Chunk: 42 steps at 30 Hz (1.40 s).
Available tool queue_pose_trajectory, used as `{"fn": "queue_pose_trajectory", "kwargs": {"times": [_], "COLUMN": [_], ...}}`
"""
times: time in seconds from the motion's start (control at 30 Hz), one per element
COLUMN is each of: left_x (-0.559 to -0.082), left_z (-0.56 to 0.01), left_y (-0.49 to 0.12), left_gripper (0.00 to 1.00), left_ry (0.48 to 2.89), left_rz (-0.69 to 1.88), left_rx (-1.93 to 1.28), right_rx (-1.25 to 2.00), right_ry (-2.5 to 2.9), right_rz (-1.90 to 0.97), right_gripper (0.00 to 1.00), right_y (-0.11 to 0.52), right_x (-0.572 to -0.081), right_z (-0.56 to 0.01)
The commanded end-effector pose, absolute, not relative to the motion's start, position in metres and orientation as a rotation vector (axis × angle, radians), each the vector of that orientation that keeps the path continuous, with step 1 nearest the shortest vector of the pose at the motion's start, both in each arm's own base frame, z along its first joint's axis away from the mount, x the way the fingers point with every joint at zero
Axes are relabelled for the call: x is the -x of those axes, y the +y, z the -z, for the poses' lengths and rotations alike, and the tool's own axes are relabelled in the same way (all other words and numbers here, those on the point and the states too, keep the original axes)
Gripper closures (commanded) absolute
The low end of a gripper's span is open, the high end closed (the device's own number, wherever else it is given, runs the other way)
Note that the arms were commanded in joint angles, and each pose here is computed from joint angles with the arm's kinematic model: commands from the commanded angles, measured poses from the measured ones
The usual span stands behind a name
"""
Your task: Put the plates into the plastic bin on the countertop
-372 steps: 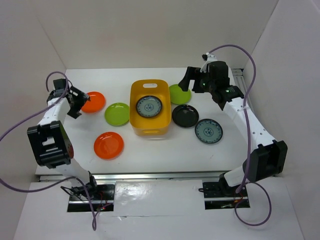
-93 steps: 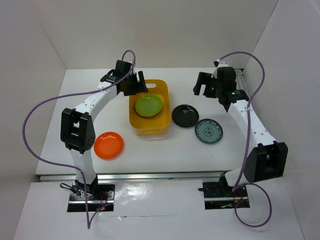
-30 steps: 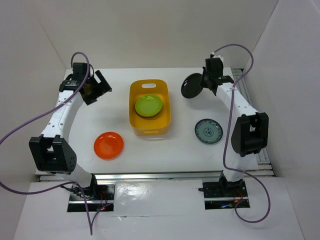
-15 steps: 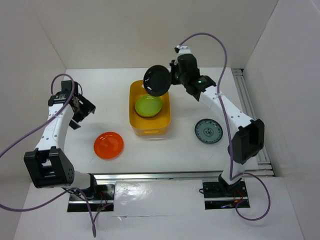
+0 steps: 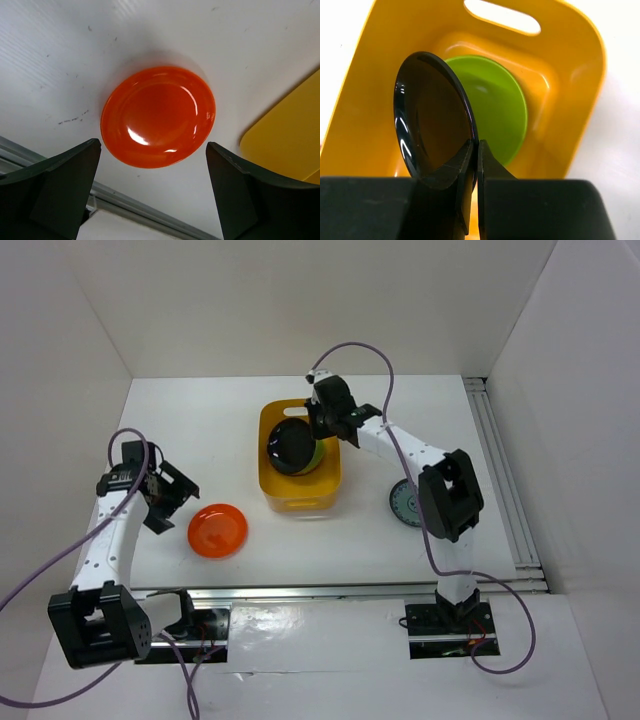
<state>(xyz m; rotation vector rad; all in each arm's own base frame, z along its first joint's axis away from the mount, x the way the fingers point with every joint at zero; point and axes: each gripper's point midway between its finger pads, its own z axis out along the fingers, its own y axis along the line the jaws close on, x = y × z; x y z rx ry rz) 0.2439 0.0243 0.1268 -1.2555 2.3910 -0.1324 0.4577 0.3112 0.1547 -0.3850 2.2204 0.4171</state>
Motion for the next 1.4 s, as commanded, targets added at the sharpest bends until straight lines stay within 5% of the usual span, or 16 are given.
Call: {"fn": "queue_pose_trajectory", "kwargs": {"times": [0.0,0.63,0.7,0.73,0.77,0.8,0.87,1.37], "left_x": [-0.241,-0.219,-0.221,-0.219,-0.219,-0.219,-0.217,-0.182], "left_z": [-0.126,-0.102,-0.103,-0.098,-0.097,-0.098,-0.093,-0.045], "left_y": [0.01,-0.009,-0.012,-0.011,-0.011,-0.013,-0.015,-0.037], "left_gripper": [0.0,0.0,0.0,0.0,0.0,0.0,0.0,0.0], "left_ry": [2.384,2.481,2.481,2.49,2.49,2.491,2.51,2.543], "left_rz": [0.251,0.274,0.28,0.264,0.264,0.268,0.265,0.289], "left_rx": [1.215,1.201,1.182,1.204,1.205,1.205,1.215,1.454], "right_rx": [0.391,0.374,0.382,0.388,0.388,0.388,0.388,0.481], "right_ry": [2.083,2.128,2.129,2.129,2.13,2.13,2.13,1.876], "right_rz": [-0.471,-0.427,-0.441,-0.451,-0.451,-0.451,-0.451,-0.642], "right_gripper": [1.0,1.0,0.89,0.68,0.67,0.29,0.0,0.0], "right_y": [0.329,0.309,0.311,0.313,0.313,0.313,0.313,0.341], "right_x": [-0.485,-0.505,-0.504,-0.503,-0.503,-0.503,-0.503,-0.458], "right_z": [-0.193,-0.173,-0.173,-0.173,-0.173,-0.173,-0.173,-0.308]}}
